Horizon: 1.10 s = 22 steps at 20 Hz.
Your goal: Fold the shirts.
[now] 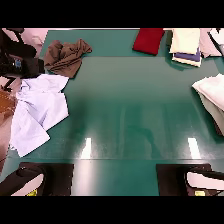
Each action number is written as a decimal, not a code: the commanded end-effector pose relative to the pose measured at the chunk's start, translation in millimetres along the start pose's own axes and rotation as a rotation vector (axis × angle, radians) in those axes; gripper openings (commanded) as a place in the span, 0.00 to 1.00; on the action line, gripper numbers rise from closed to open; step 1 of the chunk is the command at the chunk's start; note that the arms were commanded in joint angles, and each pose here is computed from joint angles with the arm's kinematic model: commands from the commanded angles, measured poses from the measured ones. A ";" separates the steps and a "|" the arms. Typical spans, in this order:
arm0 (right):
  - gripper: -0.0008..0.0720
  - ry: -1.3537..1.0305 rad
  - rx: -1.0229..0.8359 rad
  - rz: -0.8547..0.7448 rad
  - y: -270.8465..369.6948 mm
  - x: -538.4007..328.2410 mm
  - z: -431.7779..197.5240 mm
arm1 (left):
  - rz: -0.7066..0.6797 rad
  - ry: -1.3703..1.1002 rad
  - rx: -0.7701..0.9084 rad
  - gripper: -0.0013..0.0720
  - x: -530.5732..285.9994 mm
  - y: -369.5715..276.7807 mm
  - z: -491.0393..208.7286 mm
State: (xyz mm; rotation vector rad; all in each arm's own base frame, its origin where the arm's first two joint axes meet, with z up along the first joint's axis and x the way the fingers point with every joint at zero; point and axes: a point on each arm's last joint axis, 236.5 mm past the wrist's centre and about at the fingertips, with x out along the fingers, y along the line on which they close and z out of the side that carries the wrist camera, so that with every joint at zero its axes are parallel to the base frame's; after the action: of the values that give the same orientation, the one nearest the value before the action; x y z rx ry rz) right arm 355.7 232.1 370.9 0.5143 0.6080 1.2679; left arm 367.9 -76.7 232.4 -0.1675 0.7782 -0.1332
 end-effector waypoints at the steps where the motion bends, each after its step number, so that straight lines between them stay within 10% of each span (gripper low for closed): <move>1: 0.62 0.179 0.058 0.072 -9.6 43.2 -42.5 | -0.079 -0.170 -0.060 0.05 -4.0 -17.3 40.5; 5: 0.62 0.240 0.105 0.111 -20.8 68.2 -59.2 | -0.195 -0.068 -0.042 0.05 -2.4 -45.2 17.4; 8: 0.62 0.248 0.113 0.108 -27.1 70.7 -61.6 | 0.285 0.125 -0.067 0.05 18.9 69.5 -35.9; 9: 0.62 0.250 0.104 0.104 -26.6 70.1 -62.2 | 0.418 0.220 -0.059 0.32 20.6 105.5 -64.5; 10: 0.62 0.252 0.096 0.107 -25.9 69.8 -62.6 | 0.474 0.305 -0.065 0.85 24.8 127.0 -90.8; 11: 0.62 0.255 0.085 0.109 -25.7 69.6 -63.4 | 0.513 0.378 -0.101 0.99 30.8 146.8 -117.9; 22: 0.62 0.288 0.036 0.137 -19.3 70.2 -72.0 | 0.640 0.384 -0.327 0.99 67.3 237.6 -186.4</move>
State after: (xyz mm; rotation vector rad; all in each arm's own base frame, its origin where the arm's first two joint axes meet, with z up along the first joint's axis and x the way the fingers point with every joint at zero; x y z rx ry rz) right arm 335.8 297.5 295.9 0.4217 0.8523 1.4656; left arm 282.2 118.9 16.5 -0.1446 1.2673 0.5670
